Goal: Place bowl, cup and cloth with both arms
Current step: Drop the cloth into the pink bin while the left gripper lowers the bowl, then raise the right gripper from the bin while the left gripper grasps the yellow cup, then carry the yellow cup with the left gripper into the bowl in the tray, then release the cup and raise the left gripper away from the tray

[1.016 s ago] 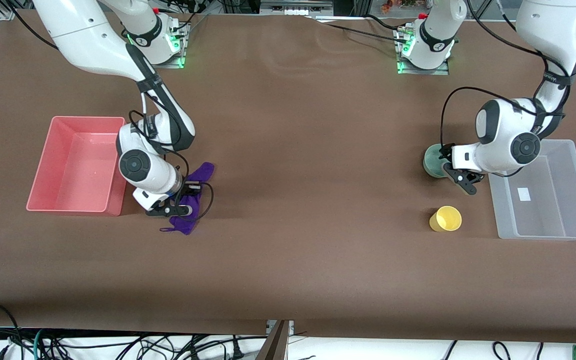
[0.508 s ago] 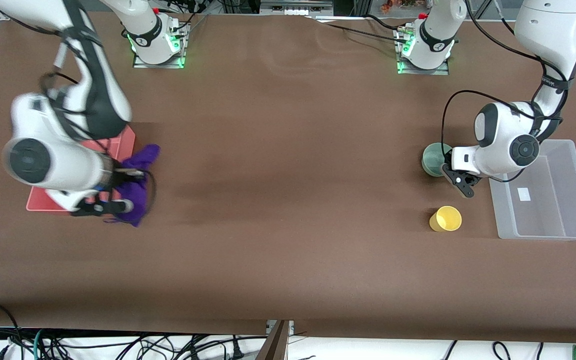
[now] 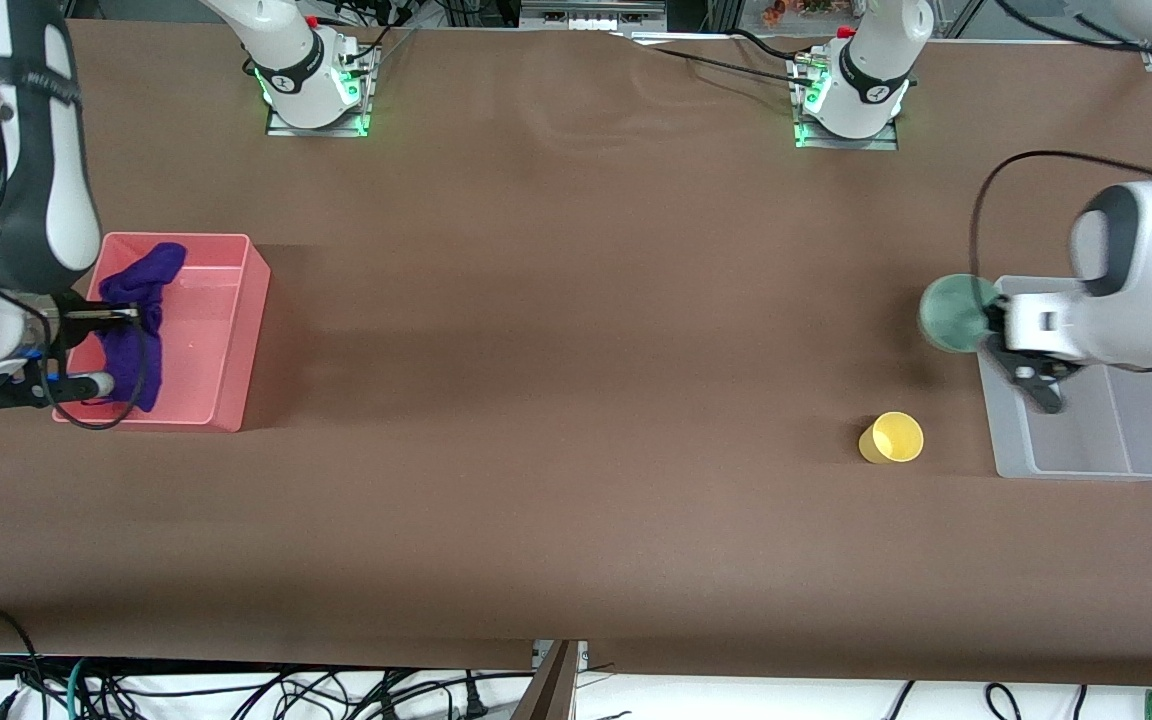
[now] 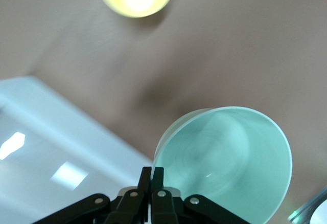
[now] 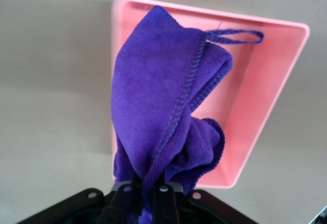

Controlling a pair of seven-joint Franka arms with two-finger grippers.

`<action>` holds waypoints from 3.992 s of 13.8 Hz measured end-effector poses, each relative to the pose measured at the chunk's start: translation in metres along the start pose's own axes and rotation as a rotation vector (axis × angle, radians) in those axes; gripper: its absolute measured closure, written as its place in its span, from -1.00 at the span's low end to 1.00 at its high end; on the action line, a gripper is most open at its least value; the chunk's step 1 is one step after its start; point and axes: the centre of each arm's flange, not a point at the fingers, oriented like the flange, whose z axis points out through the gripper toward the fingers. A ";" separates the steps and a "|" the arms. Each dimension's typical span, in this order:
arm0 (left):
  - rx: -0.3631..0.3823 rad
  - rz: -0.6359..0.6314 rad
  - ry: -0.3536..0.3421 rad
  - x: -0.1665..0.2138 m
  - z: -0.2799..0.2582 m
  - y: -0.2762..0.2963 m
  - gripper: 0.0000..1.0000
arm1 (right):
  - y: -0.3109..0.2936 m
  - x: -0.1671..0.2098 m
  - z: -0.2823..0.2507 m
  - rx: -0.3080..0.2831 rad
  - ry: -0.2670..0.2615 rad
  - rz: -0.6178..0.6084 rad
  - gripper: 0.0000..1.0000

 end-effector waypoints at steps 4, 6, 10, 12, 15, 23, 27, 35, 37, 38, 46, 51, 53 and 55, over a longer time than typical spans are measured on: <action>0.044 -0.005 -0.016 -0.055 0.019 -0.060 0.95 | 0.015 0.001 0.095 0.009 -0.023 0.010 0.81; 0.054 0.015 0.011 -0.078 0.068 -0.097 0.95 | 0.014 0.002 0.126 0.001 0.015 0.006 0.81; 0.030 0.032 0.022 -0.089 0.140 -0.125 0.81 | 0.010 -0.001 0.163 -0.008 0.060 0.001 0.51; 0.038 0.034 0.026 -0.086 0.135 -0.127 0.44 | 0.009 -0.003 0.147 -0.009 0.083 0.001 0.11; 0.059 0.036 0.045 -0.081 0.101 -0.127 -0.18 | -0.001 -0.010 0.066 -0.002 0.107 -0.019 -0.48; -0.111 -0.352 0.159 0.043 0.006 -0.041 -1.00 | -0.115 -0.066 -0.132 0.052 0.291 -0.105 -1.00; -0.204 -0.555 0.186 0.109 0.078 -0.029 -0.96 | -0.128 -0.082 -0.161 0.056 0.304 -0.083 -1.00; -0.244 -0.681 0.250 0.126 0.126 -0.045 0.73 | -0.130 -0.092 -0.181 0.014 0.325 -0.060 -1.00; -0.247 -0.677 0.246 0.124 0.114 -0.046 0.93 | -0.148 -0.095 -0.179 0.004 0.302 -0.017 -1.00; -0.251 -0.666 0.225 0.120 0.100 -0.044 0.93 | -0.151 -0.095 -0.179 0.000 0.298 -0.010 -1.00; 0.004 -0.471 -0.128 -0.035 -0.031 -0.057 0.93 | -0.127 -0.091 -0.182 0.004 0.305 0.032 -1.00; 0.002 -0.378 -0.054 -0.094 0.085 -0.097 0.93 | -0.128 -0.090 -0.183 0.004 0.306 0.032 -1.00; -0.026 -0.379 -0.045 -0.105 0.118 -0.095 0.81 | -0.127 -0.090 -0.183 0.004 0.307 0.032 -1.00; -0.034 -0.379 -0.025 -0.102 0.113 -0.093 0.43 | -0.127 -0.090 -0.184 0.004 0.308 0.032 -1.00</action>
